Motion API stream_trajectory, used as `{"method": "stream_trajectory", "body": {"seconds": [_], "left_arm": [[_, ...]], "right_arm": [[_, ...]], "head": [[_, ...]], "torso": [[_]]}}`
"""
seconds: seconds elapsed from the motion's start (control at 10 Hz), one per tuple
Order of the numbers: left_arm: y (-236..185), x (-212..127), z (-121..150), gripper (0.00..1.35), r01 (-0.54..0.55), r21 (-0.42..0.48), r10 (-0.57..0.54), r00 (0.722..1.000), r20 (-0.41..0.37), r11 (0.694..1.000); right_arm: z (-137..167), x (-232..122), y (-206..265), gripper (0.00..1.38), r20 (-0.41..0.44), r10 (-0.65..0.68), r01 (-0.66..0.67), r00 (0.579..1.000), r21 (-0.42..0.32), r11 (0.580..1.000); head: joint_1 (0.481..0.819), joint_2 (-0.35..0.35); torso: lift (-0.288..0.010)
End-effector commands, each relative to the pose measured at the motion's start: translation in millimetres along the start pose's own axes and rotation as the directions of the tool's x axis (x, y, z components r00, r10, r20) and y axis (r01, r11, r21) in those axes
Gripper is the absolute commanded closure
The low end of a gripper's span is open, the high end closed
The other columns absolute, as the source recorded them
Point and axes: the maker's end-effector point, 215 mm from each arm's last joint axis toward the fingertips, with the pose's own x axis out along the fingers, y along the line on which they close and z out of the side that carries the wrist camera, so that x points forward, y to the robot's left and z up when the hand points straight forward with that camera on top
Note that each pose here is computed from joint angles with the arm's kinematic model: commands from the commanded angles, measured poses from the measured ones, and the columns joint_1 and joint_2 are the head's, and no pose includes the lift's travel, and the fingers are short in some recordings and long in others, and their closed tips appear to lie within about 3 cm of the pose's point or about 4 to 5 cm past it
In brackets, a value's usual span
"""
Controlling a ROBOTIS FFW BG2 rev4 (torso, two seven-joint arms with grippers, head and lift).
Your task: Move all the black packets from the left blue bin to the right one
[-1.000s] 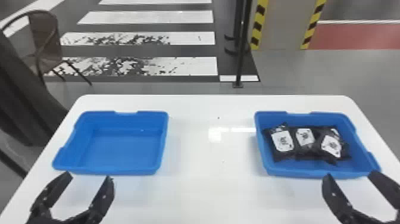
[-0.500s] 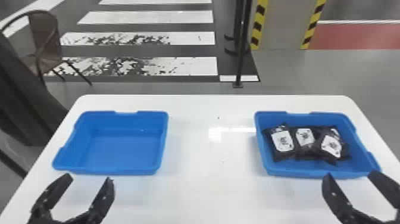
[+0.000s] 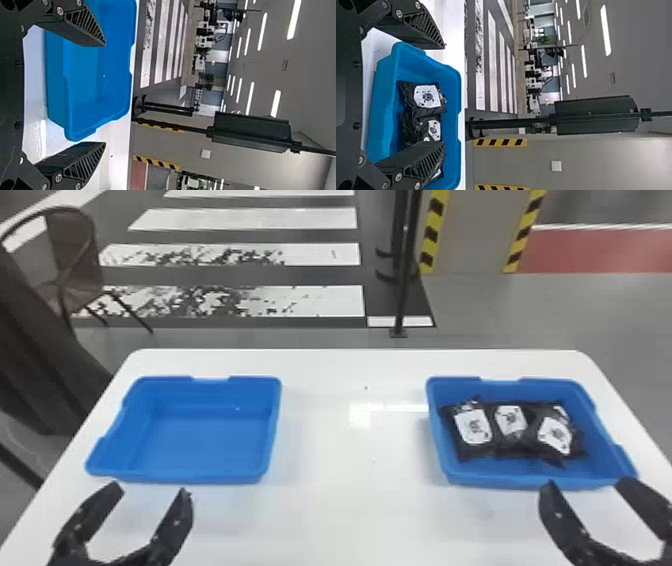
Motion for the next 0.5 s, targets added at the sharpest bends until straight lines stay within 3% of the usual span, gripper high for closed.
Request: {"method": "stream_trajectory", "body": {"seconds": [0.0, 0.4], "left_arm": [[-1.0, 0.9, 0.5, 0.15, 0.001, -0.003, -0.001, 1.000, 0.002, 1.000], [-0.6, 0.9, -0.2, 0.15, -0.001, -0.004, 0.001, 1.000, 0.000, 1.000]], "right_arm": [[0.0, 0.2, 0.9, 0.17, 0.001, 0.001, -0.001, 1.000, 0.003, 1.000], [1.2, 0.9, 0.8, 0.17, 0.004, 0.002, -0.002, 1.000, 0.005, 1.000]], "head": [[0.695, 0.030], [0.695, 0.030]], "torso": [[-0.140], [-0.140]]}}
